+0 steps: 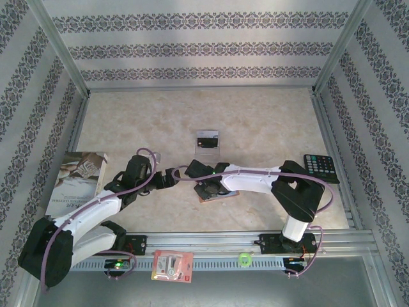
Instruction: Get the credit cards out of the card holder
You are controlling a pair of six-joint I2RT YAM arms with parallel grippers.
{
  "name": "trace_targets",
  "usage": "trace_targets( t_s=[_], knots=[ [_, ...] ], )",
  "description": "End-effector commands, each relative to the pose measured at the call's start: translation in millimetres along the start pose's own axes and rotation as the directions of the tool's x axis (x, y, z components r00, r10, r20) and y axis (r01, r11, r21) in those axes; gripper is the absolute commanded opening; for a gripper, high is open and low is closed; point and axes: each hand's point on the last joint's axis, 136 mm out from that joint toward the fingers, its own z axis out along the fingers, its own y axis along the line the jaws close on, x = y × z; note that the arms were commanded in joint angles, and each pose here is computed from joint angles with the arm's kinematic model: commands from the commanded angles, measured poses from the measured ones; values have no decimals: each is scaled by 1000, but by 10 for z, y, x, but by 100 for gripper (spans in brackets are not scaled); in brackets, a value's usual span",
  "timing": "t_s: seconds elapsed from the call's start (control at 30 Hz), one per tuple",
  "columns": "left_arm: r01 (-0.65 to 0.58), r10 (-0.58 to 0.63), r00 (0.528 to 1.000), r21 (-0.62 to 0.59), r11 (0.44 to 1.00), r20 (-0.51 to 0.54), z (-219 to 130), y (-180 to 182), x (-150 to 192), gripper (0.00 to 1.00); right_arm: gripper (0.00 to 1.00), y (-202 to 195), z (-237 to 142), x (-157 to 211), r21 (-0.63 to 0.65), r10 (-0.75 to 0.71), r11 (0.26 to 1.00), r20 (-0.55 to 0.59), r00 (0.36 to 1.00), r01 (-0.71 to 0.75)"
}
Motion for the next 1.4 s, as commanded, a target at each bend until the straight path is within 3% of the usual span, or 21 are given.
trace_targets(
  t_s=[0.0, 0.3, 0.43, 0.53, 0.9, 1.37],
  knots=[
    [-36, 35, 999, 28, 999, 13, 11, -124, -49, 90, 34, 100, 166, 110, -24, 6, 1000, -48, 999, -7],
    [-64, 66, 997, 49, 997, -29, 141, -251, 104, 81, 7, 147, 17, -183, -86, 65, 995, 89, 994, -58],
    [-71, 73, 996, 61, 996, -41, 227, -310, 172, 67, 2, 181, -106, -359, -168, 146, 979, 180, 973, -116],
    [-61, 65, 996, 68, 996, -53, 289, -326, 201, 53, 0, 193, -189, -462, -258, 252, 946, 212, 944, -195],
    [-79, 87, 990, 70, 994, -112, 508, -427, 312, 34, 0, 123, -278, -420, -358, 449, 862, 207, 869, -360],
    [-99, 111, 980, 80, 992, -166, 791, -556, 378, 6, 0, 34, -290, -390, -381, 527, 820, 209, 824, -428]
  ],
)
